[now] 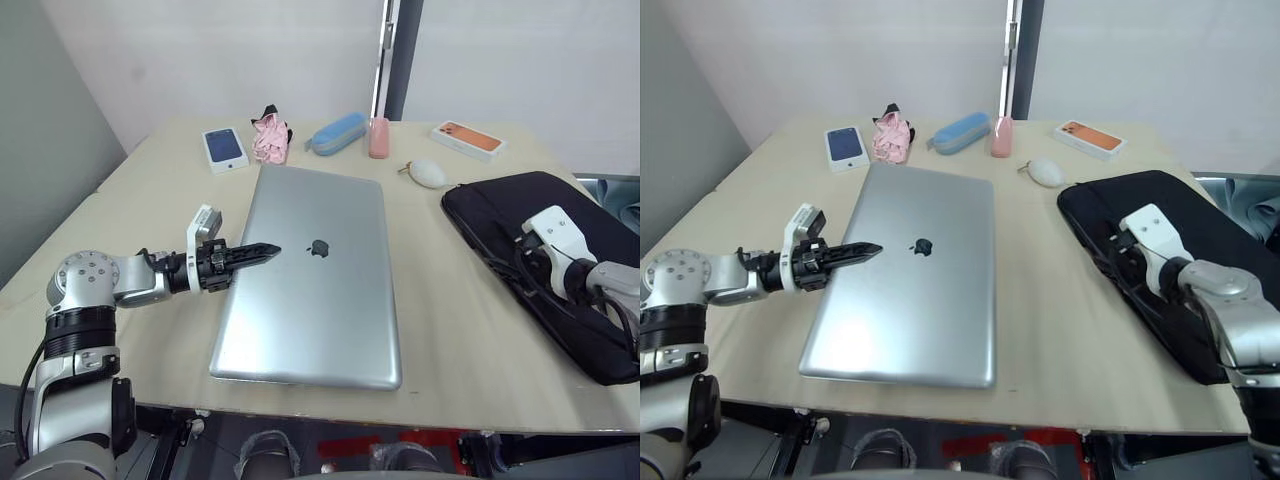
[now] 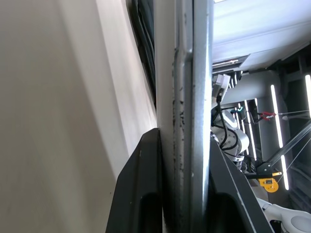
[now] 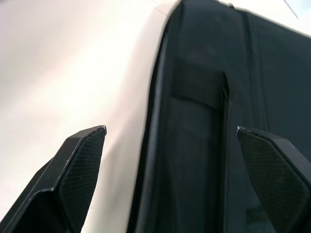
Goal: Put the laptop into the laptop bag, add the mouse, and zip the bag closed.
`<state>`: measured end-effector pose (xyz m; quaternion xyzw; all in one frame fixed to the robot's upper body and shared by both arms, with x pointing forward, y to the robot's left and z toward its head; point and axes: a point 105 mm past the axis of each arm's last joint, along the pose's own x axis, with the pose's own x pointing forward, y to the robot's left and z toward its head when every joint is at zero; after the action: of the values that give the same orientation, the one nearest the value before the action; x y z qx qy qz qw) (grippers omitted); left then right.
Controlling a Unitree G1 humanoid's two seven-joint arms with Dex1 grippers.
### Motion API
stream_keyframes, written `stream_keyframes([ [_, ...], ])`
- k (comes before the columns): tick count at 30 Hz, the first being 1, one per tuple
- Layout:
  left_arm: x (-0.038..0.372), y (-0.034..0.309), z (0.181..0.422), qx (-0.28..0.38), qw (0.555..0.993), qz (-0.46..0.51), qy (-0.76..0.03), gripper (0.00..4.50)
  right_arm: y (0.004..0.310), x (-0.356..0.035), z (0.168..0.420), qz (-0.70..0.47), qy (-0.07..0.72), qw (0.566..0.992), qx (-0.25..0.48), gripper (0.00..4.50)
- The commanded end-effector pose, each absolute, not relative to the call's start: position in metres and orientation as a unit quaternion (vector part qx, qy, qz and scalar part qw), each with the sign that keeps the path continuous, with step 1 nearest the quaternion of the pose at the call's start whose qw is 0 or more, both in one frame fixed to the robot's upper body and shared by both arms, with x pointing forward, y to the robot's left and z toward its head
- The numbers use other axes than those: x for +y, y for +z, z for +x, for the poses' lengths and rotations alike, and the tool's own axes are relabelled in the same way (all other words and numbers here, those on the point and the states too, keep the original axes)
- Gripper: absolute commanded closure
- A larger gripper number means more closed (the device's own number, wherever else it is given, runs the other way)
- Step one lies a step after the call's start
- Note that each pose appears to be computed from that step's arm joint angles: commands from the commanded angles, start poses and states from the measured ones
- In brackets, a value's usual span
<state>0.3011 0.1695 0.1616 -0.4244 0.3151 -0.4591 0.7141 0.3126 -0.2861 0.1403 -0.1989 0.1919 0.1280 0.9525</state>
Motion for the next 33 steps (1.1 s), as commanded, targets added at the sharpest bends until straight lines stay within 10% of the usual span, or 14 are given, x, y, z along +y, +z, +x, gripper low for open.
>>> stream_keyframes([
  [1,0.169,0.195,0.299,0.254,0.705,-0.423,-0.510,4.11,0.147,-0.293,0.314,-0.203,0.117,0.956,0.176,0.02],
  [9,0.169,0.197,0.300,0.251,0.707,-0.422,-0.509,4.11,0.123,-0.296,0.316,-0.188,0.117,0.955,0.198,0.02],
  [23,0.170,0.198,0.301,0.247,0.711,-0.422,-0.506,4.11,0.113,-0.302,0.313,-0.152,0.121,0.960,0.201,4.46],
  [33,0.165,0.198,0.304,0.247,0.708,-0.423,-0.508,4.11,0.120,-0.298,0.312,-0.142,0.126,0.963,0.191,4.46],
])
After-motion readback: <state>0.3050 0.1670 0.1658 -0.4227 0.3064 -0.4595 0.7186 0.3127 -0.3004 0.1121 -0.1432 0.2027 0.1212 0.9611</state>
